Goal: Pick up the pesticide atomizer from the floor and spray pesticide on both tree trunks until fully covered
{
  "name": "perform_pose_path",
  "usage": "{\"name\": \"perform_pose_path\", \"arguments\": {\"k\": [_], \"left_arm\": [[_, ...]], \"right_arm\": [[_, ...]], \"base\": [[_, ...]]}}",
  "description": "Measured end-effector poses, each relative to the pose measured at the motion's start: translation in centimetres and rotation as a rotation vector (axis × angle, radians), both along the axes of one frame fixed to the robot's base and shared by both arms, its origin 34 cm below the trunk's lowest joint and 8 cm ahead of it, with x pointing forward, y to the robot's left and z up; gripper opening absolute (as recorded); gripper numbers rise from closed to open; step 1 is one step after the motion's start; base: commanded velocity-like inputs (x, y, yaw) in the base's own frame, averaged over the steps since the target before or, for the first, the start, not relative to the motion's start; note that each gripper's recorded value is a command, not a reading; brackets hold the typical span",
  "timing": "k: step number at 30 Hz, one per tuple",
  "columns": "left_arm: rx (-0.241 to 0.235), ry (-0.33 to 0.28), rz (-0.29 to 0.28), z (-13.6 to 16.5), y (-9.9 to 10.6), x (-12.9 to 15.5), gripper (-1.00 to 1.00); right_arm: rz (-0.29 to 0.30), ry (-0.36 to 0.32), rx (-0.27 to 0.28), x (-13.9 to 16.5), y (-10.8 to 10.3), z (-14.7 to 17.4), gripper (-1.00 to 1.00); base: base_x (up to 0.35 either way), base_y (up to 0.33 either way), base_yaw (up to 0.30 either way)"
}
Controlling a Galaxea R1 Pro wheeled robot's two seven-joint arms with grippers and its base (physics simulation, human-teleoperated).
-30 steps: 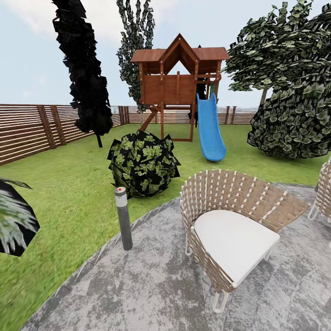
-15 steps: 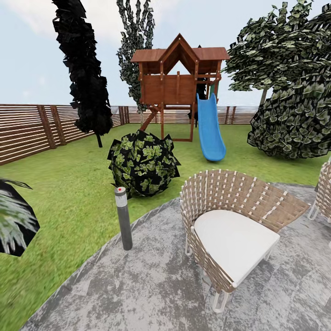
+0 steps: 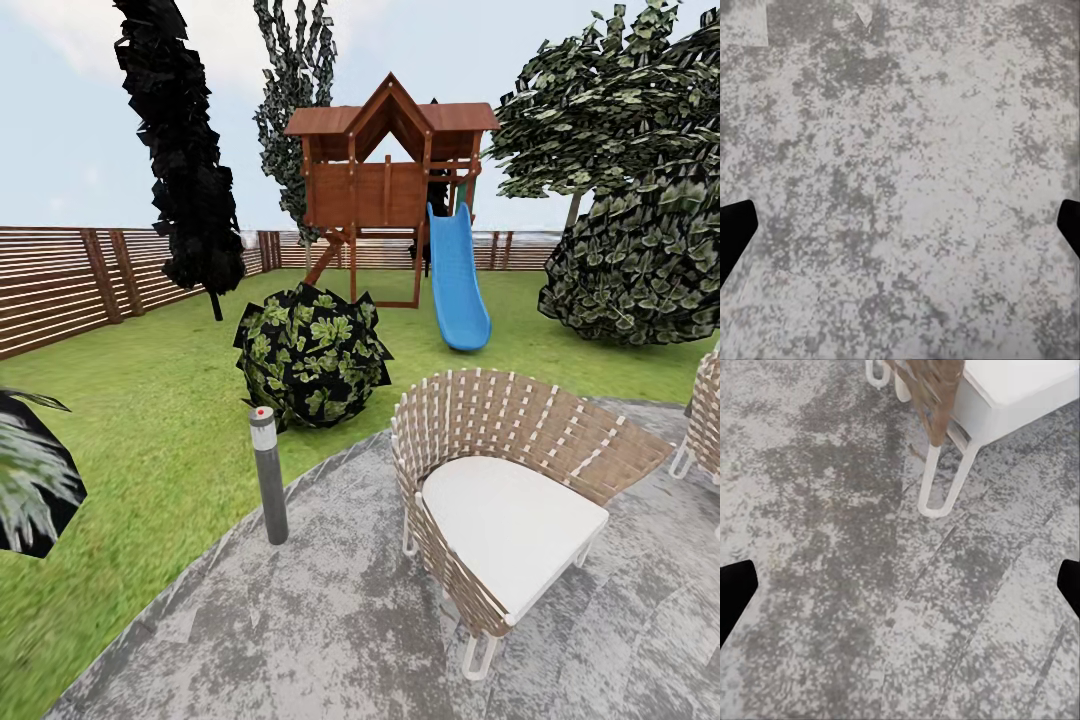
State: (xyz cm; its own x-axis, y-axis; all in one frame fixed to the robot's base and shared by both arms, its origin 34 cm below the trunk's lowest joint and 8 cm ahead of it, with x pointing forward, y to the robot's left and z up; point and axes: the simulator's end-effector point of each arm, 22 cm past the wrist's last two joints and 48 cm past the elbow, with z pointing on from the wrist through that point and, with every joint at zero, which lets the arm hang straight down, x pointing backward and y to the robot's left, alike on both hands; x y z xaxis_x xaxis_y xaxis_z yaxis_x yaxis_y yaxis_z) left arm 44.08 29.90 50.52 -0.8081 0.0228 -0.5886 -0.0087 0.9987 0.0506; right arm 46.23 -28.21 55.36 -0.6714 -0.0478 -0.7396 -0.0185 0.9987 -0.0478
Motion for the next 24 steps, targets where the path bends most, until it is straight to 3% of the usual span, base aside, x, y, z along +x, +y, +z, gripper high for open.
{"name": "perform_pose_path", "arguments": {"k": [13,24], "left_arm": [[0.000,-0.041,-0.002,0.40,-0.11,0.36,1.00],[-0.003,-0.040,-0.001,0.36,-0.28,0.30,1.00]], "right_arm": [[-0.016,-0.001,0.003,0.09,-0.18,0.06,1.00],[-0.018,-0.007,-0.003,0.33,-0.64,0.27,1.00]], "base": [[-0.009,0.000,-0.250],[-0.307,0.000,-0.300]]}}
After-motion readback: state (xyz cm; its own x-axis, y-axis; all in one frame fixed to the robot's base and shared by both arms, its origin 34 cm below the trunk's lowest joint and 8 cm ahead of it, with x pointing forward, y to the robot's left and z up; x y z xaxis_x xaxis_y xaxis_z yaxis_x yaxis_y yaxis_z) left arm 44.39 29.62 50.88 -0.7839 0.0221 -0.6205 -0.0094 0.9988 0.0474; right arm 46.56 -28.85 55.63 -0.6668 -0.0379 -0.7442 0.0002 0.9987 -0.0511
